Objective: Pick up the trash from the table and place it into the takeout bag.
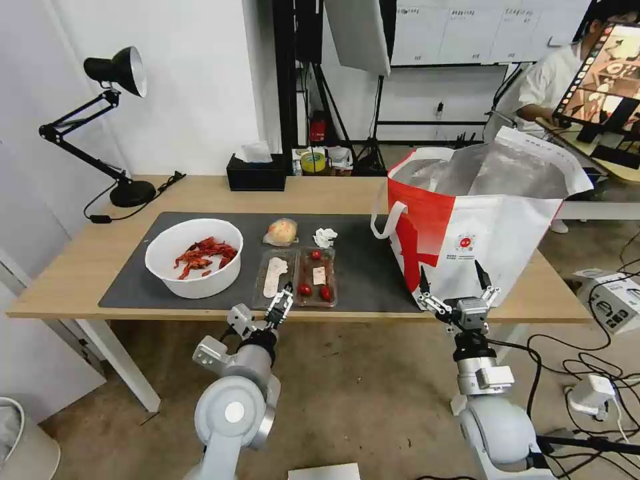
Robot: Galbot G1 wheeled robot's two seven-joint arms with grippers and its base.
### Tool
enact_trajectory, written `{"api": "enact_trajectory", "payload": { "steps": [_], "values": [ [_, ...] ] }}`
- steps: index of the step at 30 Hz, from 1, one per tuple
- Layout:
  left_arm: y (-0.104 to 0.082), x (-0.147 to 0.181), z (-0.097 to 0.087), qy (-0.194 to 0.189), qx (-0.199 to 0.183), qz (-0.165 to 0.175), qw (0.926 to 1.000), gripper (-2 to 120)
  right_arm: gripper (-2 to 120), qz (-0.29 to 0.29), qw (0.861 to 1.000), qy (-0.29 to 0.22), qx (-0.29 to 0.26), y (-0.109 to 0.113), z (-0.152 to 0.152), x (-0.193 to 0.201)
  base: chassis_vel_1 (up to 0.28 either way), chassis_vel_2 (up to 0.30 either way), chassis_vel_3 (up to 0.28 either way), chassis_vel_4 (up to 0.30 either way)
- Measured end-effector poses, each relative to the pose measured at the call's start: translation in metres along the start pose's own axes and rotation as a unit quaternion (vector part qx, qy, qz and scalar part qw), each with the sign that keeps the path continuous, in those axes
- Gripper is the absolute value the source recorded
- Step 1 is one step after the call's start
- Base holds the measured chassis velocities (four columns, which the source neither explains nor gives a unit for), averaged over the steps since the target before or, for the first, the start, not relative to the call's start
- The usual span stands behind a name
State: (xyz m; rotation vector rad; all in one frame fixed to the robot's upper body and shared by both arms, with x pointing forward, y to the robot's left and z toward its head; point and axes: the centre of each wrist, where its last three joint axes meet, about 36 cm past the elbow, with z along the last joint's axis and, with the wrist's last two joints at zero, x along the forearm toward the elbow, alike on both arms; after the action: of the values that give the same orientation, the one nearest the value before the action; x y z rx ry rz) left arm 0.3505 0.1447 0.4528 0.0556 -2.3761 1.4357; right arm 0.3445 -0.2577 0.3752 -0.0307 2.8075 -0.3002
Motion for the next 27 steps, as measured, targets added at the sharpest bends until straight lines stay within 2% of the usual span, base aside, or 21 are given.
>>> {"api": "enact_trajectory", "payload": {
  "steps": [19, 27],
  "values": [
    [-0.0012, -0.0088, -0.0057, -0.009, -0.001, 0.005, 0.9999, 100, 100, 0.0, 1.0, 0.002, -0.001, 0.0011, 0.0011, 0.0005, 0.0, 0.0, 0.0, 0.0],
    [-0.0056, -0.0063, -0.0055, -0.018, 0.005, 0.039, 0.9991, 100, 100, -0.001, 1.0, 0.001, -0.002, 0.0012, 0.0021, 0.0011, 0.0, 0.0, 0.0, 0.0]
  ]
}}
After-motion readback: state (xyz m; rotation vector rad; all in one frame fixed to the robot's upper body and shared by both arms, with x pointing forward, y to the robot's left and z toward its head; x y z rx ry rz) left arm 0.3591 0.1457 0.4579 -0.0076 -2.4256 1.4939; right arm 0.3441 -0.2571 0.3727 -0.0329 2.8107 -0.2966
